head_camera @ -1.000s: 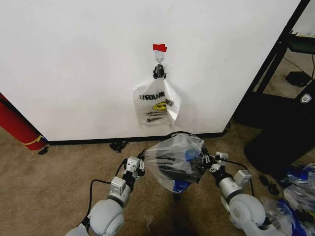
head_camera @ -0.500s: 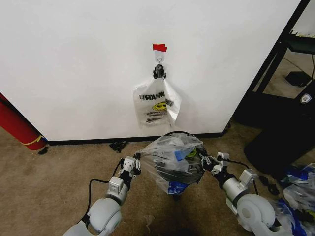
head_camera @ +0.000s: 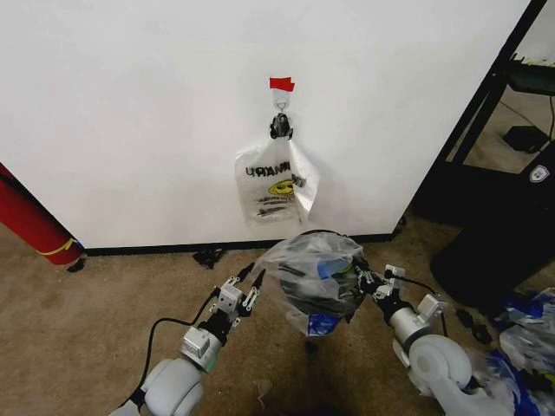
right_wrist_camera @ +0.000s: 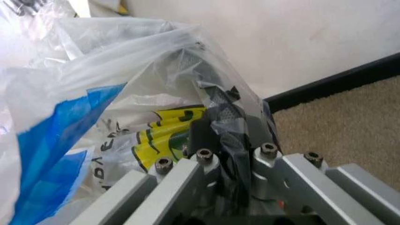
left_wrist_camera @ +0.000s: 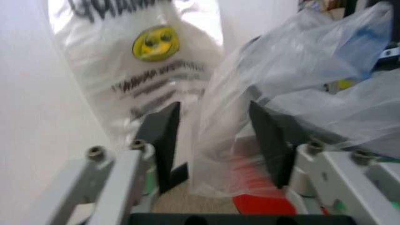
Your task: Pick up the garbage bag from the wall and place it over the trash bin.
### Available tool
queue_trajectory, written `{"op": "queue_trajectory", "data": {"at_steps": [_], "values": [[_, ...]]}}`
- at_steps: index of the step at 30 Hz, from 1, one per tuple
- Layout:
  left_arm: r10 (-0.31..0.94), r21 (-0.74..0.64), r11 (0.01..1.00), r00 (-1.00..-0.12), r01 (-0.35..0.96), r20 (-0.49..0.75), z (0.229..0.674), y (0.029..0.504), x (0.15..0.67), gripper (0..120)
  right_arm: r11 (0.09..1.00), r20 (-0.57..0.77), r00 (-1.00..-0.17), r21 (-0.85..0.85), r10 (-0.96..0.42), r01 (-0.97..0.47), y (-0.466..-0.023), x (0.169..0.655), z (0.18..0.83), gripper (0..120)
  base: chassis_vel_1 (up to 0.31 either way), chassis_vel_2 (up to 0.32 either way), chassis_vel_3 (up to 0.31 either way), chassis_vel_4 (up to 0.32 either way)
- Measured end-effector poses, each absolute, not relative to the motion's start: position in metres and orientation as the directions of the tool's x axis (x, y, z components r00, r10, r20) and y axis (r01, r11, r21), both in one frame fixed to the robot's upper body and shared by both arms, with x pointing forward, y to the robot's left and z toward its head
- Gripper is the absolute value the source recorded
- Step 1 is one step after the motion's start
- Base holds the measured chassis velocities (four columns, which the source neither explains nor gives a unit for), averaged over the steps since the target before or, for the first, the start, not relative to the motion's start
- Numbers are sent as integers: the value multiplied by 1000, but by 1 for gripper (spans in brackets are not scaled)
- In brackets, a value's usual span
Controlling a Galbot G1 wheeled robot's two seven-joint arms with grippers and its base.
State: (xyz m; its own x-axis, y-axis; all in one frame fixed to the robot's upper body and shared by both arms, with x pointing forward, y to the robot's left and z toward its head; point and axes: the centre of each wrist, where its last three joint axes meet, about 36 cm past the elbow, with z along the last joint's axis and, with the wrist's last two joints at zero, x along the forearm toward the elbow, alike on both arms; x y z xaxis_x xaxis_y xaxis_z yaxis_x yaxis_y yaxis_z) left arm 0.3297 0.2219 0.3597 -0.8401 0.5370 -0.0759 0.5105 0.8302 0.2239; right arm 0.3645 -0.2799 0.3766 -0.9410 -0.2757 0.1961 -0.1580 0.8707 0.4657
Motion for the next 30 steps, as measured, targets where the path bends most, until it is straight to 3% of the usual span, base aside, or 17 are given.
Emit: {"op": "queue_trajectory", "data": {"at_steps": [4, 6, 13, 19, 30], "values": [[598, 270, 792, -785, 548, -161, 363, 226, 331, 68, 881, 196, -941, 443, -276, -166, -278, 363, 375, 0, 0, 0, 0, 0], [656, 358, 742, -723, 566, -217, 366, 221, 337, 77, 900, 176, -942, 387, -287, -202, -275, 360, 374, 0, 0, 0, 0, 0], [748, 591, 597, -643, 542, -167, 354, 220, 360, 98, 913, 114, -938, 295, -328, -283, -262, 354, 381, 0, 0, 0, 0, 0], [771, 687, 521, -625, 507, -123, 350, 224, 373, 94, 917, 93, -934, 248, -344, -312, -254, 349, 386, 0, 0, 0, 0, 0], [758, 694, 528, -640, 490, -125, 354, 220, 375, 58, 922, 81, -934, 210, -349, -326, -249, 345, 385, 0, 0, 0, 0, 0]]}}
